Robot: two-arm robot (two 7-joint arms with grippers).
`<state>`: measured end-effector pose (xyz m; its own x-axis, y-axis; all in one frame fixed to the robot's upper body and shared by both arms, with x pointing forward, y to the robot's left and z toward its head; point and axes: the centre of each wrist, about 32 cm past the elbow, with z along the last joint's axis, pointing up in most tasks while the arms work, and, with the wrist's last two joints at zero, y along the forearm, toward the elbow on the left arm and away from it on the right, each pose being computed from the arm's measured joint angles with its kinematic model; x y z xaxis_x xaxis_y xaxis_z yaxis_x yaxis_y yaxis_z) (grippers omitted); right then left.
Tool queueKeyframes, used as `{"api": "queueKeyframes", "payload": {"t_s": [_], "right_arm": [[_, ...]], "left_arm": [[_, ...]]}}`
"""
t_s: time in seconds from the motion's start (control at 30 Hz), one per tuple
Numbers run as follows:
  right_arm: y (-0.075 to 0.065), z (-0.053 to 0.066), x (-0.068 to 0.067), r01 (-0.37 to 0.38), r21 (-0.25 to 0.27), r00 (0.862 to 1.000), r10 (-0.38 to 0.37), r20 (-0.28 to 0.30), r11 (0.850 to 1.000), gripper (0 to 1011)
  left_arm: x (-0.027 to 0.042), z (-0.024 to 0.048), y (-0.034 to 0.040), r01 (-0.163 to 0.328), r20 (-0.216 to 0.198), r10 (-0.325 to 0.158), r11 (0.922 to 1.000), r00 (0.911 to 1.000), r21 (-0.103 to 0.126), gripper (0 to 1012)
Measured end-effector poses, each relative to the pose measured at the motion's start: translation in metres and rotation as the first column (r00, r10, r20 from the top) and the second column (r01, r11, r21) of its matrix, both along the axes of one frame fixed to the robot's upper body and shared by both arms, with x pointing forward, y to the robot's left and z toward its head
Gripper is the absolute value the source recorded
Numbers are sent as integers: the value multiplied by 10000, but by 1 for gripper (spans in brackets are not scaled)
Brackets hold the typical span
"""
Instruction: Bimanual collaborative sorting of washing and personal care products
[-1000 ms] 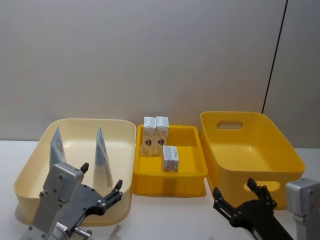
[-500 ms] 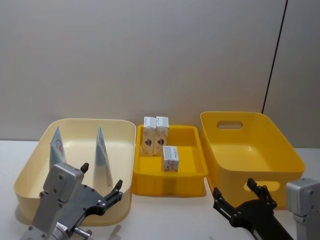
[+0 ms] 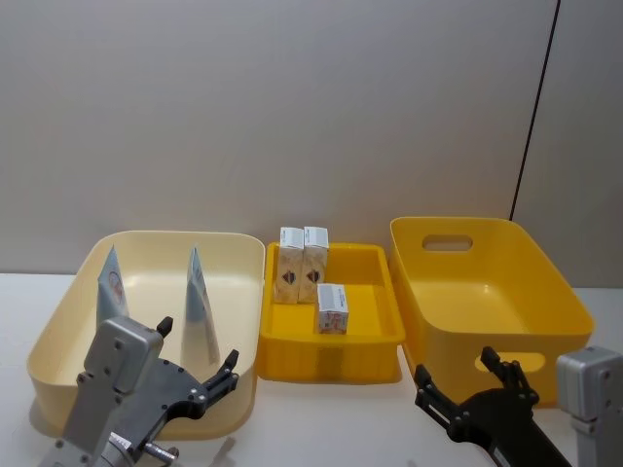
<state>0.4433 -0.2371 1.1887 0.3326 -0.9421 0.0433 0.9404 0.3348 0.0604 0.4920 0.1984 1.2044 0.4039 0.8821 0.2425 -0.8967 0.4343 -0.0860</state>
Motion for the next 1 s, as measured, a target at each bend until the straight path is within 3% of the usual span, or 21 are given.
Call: {"api": "queueKeyframes", "payload": {"t_s": [0.63, 0.8, 1.0], "right_arm": [[1, 2, 1, 6, -5, 10000, -6, -23, 10000, 1001], [21, 60, 5, 43, -33, 9999, -44, -109, 10000, 1001], [77, 219, 45, 132, 19, 9993, -131, -360, 9999, 1001]], "left_arm": [[0, 0, 0, 0, 0, 0, 10000, 10000, 0, 1003], [0, 0, 0, 0, 0, 0, 10000, 10000, 0, 1003], [0, 0, 0, 0, 0, 0, 10000, 10000, 0, 1003]]}}
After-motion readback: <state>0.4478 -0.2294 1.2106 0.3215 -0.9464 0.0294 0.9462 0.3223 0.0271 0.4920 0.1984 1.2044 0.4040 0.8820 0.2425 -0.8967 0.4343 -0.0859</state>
